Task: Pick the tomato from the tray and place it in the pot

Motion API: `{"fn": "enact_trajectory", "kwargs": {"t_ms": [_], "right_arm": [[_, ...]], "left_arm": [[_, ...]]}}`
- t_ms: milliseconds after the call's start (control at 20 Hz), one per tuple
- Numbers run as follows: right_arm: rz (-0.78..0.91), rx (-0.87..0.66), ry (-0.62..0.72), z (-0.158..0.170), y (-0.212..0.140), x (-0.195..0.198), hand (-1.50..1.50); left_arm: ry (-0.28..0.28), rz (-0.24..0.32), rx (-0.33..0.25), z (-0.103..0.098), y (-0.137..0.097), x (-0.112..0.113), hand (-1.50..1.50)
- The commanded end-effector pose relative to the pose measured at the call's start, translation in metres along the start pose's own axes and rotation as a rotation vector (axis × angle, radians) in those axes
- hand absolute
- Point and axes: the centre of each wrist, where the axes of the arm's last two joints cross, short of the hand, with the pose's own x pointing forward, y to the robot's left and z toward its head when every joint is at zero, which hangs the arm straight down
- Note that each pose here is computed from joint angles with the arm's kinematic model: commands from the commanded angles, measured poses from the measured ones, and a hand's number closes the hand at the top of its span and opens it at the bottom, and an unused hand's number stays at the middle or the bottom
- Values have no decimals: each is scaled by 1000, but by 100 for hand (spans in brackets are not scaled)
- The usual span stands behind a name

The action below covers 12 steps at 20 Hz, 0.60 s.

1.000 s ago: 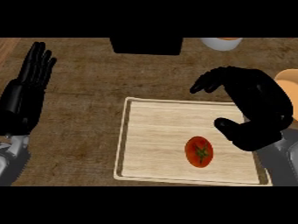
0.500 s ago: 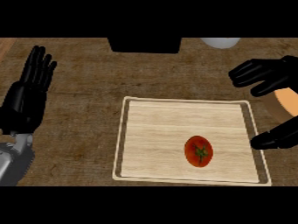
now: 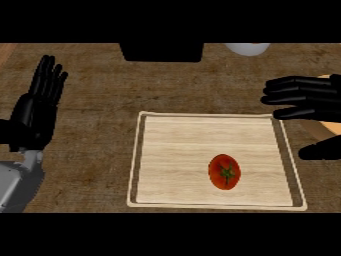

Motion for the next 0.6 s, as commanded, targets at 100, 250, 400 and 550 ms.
{"fn": "enact_trajectory", "kwargs": {"t_ms": [100, 250, 400, 550], "right_arm": [[50, 244, -81, -1, 20, -6, -150], [93, 296, -43, -21, 31, 3, -150], [95, 340, -7, -35, 39, 11, -150], [115, 367, 45, -28, 53, -8, -150]], "left_arm": [[13, 14, 11, -1, 4, -6, 0], [6, -6, 25, 4, 10, -6, 0], [24, 13, 20, 3, 9, -10, 0], [16, 5, 14, -1, 3, 4, 0]]}}
